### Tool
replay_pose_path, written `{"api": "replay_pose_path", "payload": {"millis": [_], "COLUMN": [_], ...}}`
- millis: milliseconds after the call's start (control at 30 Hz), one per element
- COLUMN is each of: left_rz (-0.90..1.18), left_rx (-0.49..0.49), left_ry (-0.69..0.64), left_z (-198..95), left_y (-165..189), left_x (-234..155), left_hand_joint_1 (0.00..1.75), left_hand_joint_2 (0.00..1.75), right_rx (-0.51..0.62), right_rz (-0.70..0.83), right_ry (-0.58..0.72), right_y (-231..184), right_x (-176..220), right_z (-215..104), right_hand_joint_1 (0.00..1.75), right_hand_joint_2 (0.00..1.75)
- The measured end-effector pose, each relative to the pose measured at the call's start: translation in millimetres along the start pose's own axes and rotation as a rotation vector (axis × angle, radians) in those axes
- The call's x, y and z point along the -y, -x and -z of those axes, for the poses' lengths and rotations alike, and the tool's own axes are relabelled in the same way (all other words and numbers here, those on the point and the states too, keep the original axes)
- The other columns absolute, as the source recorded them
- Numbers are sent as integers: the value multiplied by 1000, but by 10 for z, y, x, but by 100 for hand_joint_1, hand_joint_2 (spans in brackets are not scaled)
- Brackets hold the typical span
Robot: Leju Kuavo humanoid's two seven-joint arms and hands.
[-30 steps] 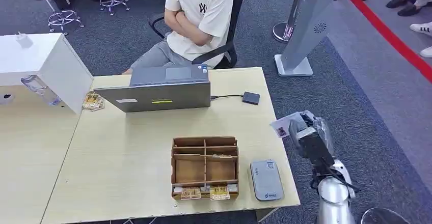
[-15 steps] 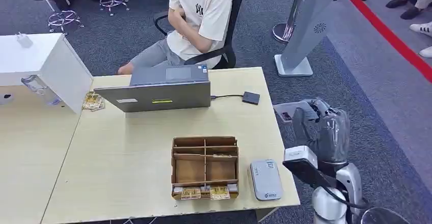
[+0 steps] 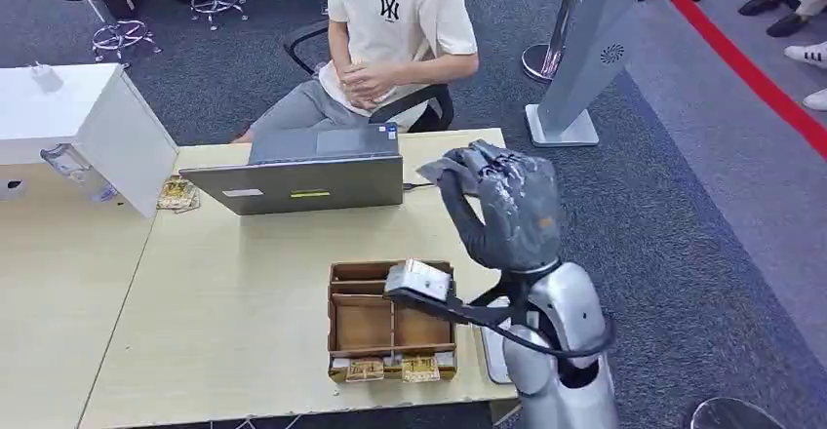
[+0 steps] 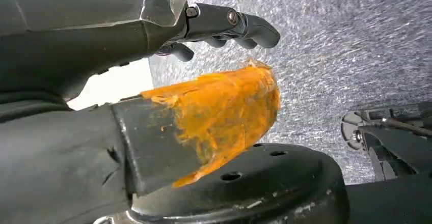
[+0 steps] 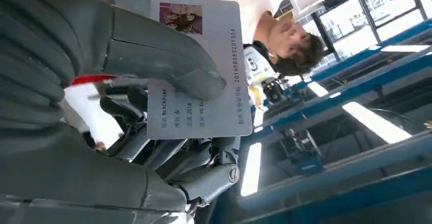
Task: Pass the card to the sensor for recognition and then transmit it.
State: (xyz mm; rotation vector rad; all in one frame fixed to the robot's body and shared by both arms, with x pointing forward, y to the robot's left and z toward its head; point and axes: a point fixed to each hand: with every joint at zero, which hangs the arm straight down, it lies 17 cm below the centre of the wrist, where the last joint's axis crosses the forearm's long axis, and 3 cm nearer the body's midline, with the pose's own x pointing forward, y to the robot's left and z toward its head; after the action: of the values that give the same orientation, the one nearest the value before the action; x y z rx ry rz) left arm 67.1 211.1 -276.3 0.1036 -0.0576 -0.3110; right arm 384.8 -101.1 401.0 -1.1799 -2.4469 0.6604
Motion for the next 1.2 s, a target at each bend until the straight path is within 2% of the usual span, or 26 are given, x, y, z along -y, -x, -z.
{"api": "replay_pose_path", "payload": {"millis": [167, 500, 600, 733, 900, 933, 967, 1000, 1200], "left_rz": [41, 113, 129, 156, 161, 161, 161, 161, 162], "left_rx": [11, 23, 27, 30, 31, 31, 31, 30, 21], "left_ry": [2, 7, 5, 9, 11, 11, 13, 14, 18], "left_z": [-1, -4, -3, -5, -6, -6, -6, -7, -9], "left_y": [-12, -21, -23, -21, -22, -20, -19, -19, -3], "left_x": [4, 12, 9, 18, 24, 25, 28, 30, 41], "left_hand_joint_1": [0, 0, 0, 0, 0, 0, 0, 0, 0], "left_hand_joint_2": [0, 0, 0, 0, 0, 0, 0, 0, 0], "right_rx": [45, 80, 65, -23, -49, -59, -66, -72, -87], "right_rz": [-36, -191, -208, -231, -260, -268, -274, -285, -322], "right_ry": [-21, -88, -99, -113, -141, -153, -162, -178, -238], "right_y": [-78, 65, 148, 370, 516, 564, 591, 631, 771], "right_x": [-249, -709, -825, -975, -1147, -1187, -1215, -1267, -1452], "right_z": [274, 636, 725, 823, 855, 841, 832, 803, 625], "right_hand_joint_1": [175, 175, 175, 175, 175, 113, 7, 0, 0], "right_hand_joint_2": [175, 175, 175, 175, 175, 175, 175, 175, 175]}}
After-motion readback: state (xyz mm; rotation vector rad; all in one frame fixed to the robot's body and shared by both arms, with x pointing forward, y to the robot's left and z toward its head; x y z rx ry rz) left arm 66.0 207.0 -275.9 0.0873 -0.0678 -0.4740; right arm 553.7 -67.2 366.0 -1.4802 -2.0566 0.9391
